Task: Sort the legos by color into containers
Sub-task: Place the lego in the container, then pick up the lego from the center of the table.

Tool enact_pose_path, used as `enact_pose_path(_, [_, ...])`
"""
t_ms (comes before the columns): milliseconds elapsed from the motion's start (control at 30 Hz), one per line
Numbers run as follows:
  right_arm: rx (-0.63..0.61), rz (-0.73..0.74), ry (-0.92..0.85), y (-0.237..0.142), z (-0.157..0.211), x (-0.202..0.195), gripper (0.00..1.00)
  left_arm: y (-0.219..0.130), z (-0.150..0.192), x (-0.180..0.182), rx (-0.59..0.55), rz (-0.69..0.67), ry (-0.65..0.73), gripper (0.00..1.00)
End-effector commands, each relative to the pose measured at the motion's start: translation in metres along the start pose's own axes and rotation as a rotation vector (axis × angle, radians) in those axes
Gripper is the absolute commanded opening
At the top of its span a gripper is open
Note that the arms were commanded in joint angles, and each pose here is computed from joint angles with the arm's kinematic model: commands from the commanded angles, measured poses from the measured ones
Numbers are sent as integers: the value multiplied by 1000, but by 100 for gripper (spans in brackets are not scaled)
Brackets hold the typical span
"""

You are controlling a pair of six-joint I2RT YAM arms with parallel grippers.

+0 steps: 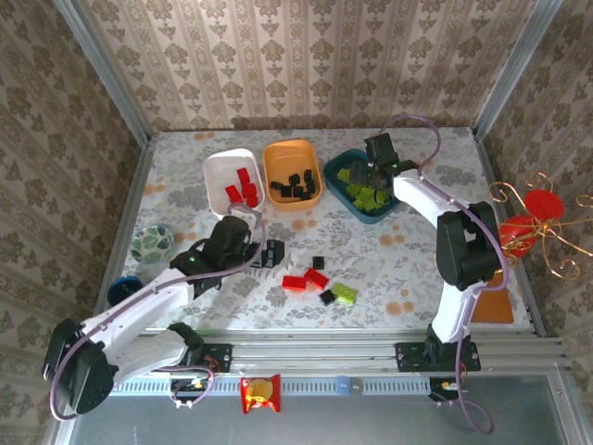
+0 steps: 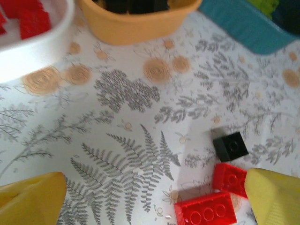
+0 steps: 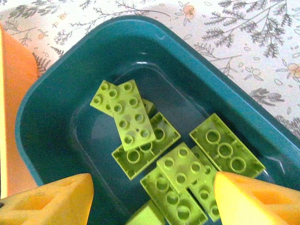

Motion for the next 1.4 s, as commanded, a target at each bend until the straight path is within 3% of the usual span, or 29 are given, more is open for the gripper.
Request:
enact_pose_path(0, [-44,-55,7,-31,5,10,70,7,2,-26,74,41,108,97])
enact_pose_path(167, [-27,-94,7,-46,36,14,71,48,30,-61,267,11,307,91])
enact_pose_path(300, [-25,-118,34,-56,64,12,70,77,42,-78,339,-9,383,85])
enact_pose_path(733, [-83,-113,37,-96,92,-5,71,130,40,-85,414,-59,385,63])
enact_pose_path(1000, [-113,-133,51,-106,90,-6,71,147,50,-80,446,-85,393,60])
enact_pose_path(1367, [-106,-141,59,-109,95,-7,71,147,37,-84,393,-28,369,32])
Point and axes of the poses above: each hand's point on the last joint's axis, 136 mm out from that joint toward the fingers, its own y axis out along the fingers, its own x axis along the line the jaws close on, z = x × y, the point moved 8 cm from there along -y, back along the fingers, and after that the axes turned 7 degrees about -y, right-handed, at the moved point
